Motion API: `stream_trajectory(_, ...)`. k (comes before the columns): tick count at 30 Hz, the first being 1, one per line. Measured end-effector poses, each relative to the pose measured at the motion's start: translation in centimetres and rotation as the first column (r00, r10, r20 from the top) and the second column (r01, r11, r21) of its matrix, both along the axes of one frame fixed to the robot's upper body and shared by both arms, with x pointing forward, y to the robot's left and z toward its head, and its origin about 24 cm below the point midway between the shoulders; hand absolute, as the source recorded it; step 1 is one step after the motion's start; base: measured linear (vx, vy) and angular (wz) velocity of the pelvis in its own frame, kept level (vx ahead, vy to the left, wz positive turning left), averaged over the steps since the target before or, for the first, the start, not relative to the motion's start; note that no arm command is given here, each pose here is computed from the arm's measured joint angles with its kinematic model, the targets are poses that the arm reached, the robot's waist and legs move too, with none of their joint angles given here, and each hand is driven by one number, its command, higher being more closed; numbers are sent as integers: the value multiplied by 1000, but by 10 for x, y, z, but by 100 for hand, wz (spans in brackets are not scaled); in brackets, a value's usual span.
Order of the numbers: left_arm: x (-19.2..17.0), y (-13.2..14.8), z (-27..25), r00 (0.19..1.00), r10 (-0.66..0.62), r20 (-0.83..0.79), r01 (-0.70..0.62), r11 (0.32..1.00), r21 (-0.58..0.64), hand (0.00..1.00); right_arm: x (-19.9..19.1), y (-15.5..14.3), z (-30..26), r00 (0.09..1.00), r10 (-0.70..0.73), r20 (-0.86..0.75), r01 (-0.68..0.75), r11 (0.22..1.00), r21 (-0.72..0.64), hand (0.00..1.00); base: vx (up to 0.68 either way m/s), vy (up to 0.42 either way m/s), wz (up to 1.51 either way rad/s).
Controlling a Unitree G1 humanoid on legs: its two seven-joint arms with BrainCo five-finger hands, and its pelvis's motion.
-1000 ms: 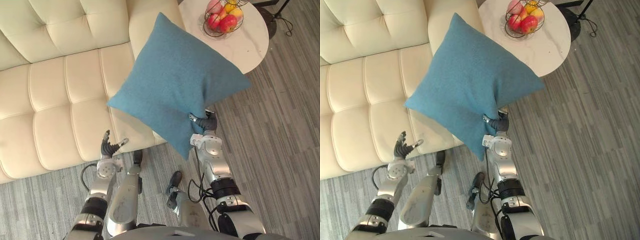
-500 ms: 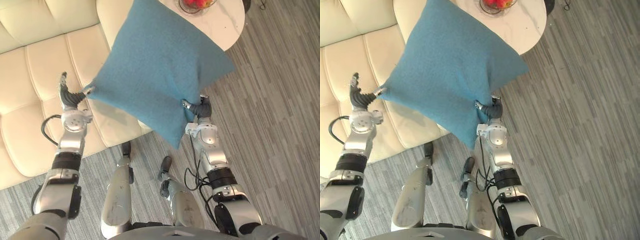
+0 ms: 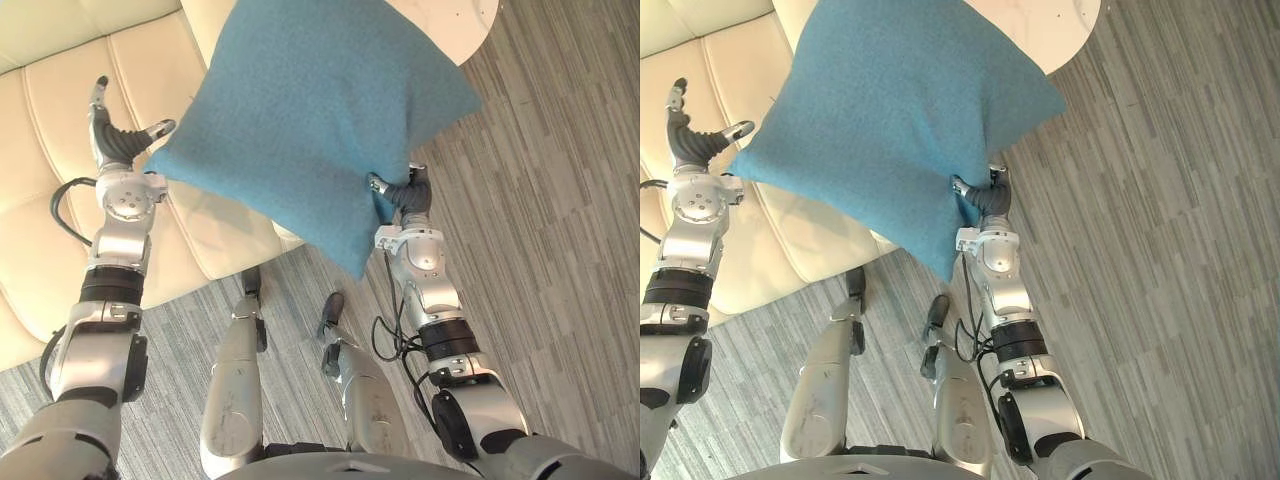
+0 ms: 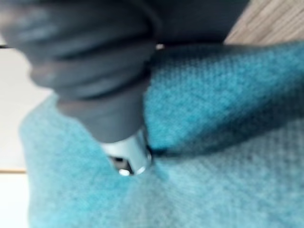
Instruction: Pick up cushions and gather them together orderly.
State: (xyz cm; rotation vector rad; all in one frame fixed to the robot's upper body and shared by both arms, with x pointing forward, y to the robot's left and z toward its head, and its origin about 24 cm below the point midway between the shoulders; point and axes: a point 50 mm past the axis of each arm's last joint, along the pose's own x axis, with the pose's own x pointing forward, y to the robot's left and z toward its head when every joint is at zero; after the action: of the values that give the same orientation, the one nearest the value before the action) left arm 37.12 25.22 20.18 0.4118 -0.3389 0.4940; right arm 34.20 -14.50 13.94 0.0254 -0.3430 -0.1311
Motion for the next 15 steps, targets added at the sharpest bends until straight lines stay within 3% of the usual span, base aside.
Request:
stream_trajectory(7, 11, -35, 0, 991, -136, 9, 137, 987, -82, 0, 3, 8, 13, 999, 19, 40, -19, 1000, 4, 100, -13, -8, -12)
stream_trajectory(8, 12, -39, -2, 989, -150, 11, 150, 984, -95, 100, 3, 10, 15, 999, 22, 45, -22, 1000, 10, 100, -10, -17, -11)
stream_trajectory(15, 13, -51, -8, 979, -204, 28, 206, 959, -196, 100, 0, 19, 12, 999, 14, 32, -15, 999, 47, 100, -1, -2, -1)
